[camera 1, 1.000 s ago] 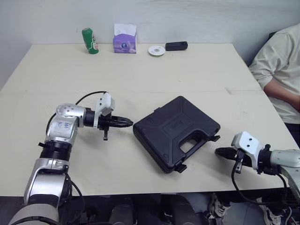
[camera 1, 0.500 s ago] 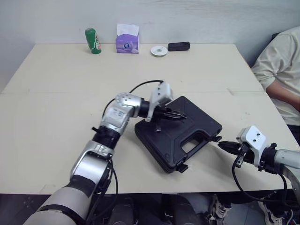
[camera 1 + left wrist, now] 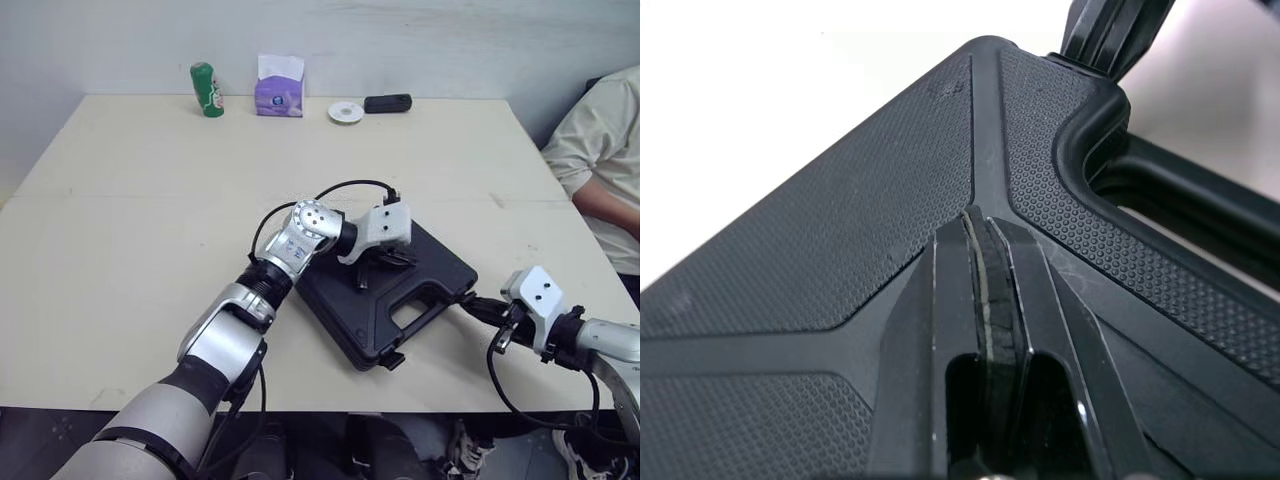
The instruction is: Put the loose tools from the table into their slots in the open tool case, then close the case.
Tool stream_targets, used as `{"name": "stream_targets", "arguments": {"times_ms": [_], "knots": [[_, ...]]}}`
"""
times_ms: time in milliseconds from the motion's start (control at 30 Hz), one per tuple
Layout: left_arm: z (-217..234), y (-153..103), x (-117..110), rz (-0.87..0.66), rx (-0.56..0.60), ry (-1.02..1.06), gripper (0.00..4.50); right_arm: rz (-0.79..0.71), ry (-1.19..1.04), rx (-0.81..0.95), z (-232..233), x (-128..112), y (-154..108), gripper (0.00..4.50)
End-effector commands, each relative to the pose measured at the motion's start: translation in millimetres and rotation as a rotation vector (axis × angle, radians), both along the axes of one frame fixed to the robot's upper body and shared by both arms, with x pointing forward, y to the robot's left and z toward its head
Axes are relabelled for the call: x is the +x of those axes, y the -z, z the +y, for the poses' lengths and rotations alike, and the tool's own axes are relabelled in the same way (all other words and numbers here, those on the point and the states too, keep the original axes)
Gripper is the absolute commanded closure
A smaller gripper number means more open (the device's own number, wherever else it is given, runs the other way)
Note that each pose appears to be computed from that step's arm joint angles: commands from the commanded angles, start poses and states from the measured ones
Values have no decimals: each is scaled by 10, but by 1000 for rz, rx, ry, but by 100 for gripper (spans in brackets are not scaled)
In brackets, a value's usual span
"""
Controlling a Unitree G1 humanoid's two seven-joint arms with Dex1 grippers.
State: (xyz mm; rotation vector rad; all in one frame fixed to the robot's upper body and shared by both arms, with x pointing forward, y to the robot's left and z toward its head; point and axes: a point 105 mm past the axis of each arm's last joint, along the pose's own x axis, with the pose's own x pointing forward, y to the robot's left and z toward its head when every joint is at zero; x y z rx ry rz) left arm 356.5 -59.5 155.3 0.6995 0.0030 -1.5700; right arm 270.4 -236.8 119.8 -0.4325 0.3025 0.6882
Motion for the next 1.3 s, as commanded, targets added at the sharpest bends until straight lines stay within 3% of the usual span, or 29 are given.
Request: {"name": "stream_targets", "arguments": {"times_ms": [33,733,1300], "knots": [[65,585,-103,96,180,-4,450,-79,-34,-2,102,16,-198,446],[-54,619,-158,88,180,20,450,-140,-73,-9,229,96,-506,446],[-58,625,-143,79,177,12,450,-114,-114,37,434,73,-486,446]]}}
